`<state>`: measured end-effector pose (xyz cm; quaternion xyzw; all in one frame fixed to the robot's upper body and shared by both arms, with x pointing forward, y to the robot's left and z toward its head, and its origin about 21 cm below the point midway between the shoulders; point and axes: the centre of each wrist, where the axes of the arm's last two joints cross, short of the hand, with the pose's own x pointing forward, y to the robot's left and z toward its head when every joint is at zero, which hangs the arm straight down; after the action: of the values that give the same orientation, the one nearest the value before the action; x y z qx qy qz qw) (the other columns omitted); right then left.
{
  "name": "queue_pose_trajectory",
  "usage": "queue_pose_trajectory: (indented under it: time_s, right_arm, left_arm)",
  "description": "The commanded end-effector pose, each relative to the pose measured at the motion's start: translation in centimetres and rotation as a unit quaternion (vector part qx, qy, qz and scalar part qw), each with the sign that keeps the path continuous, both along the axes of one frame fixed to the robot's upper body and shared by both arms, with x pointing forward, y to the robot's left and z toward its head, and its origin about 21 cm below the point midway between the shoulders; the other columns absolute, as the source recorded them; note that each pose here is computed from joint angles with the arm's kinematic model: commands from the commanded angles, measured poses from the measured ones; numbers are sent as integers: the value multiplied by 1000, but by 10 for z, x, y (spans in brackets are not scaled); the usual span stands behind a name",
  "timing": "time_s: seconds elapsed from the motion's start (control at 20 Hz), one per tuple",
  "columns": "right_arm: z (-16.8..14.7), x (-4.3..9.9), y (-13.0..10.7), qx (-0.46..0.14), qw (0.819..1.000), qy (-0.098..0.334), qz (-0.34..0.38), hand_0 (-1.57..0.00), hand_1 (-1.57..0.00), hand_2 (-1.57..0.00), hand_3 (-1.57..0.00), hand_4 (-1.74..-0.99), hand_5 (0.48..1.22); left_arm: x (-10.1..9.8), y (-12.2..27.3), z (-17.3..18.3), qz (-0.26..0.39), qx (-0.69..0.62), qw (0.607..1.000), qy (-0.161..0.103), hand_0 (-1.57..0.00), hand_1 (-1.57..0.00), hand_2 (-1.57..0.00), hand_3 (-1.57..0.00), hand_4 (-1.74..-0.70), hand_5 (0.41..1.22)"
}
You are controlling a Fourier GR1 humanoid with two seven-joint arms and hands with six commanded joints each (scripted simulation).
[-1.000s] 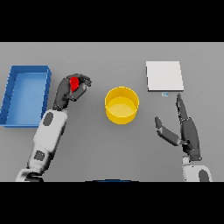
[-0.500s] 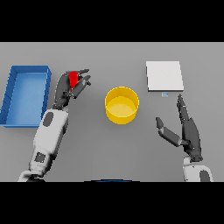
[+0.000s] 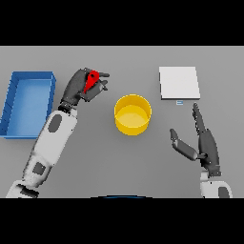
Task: Pick up the red beaker and tilt it to pour out 1 green nut into yellow bowl. Pick up the yellow bowl and place it on the metallic measuring scale.
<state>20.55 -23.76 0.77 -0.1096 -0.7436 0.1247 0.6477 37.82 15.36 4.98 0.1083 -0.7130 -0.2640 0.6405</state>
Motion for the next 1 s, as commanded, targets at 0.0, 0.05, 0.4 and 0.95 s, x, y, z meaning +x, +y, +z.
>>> queue_pose_trajectory:
  time_s: [0.0, 0.05, 0.4, 0.95]
  right_arm:
    - [1, -2, 3, 3, 1000, 0, -2, 1, 1, 1, 1, -1256, 676]
    - [2, -3, 5, 4, 1000, -2, -2, 1, 1, 1, 1, -1256, 678]
    - [2, 1, 4, 9, 1000, 10, -2, 1, 1, 1, 1, -1254, 687]
    - [2, 0, 8, 23, 1000, 9, 3, 1, 1, 1, 1, -1285, 697]
  left_arm:
    - [-2, -1, 1, -5, 16, 1000, 0, -1564, -1565, -1565, -1562, -1733, 1117]
    - [-4, -2, 2, -9, 29, 1000, -1, -1564, -1565, -1565, -1562, -1733, 1112]
    - [-6, -19, 21, -20, 224, 974, -17, -1569, -1569, -1569, -1568, -1738, 1133]
    - [3, -52, 47, -118, 521, 839, -106, -1571, -1571, -1571, -1470, -1677, 1208]
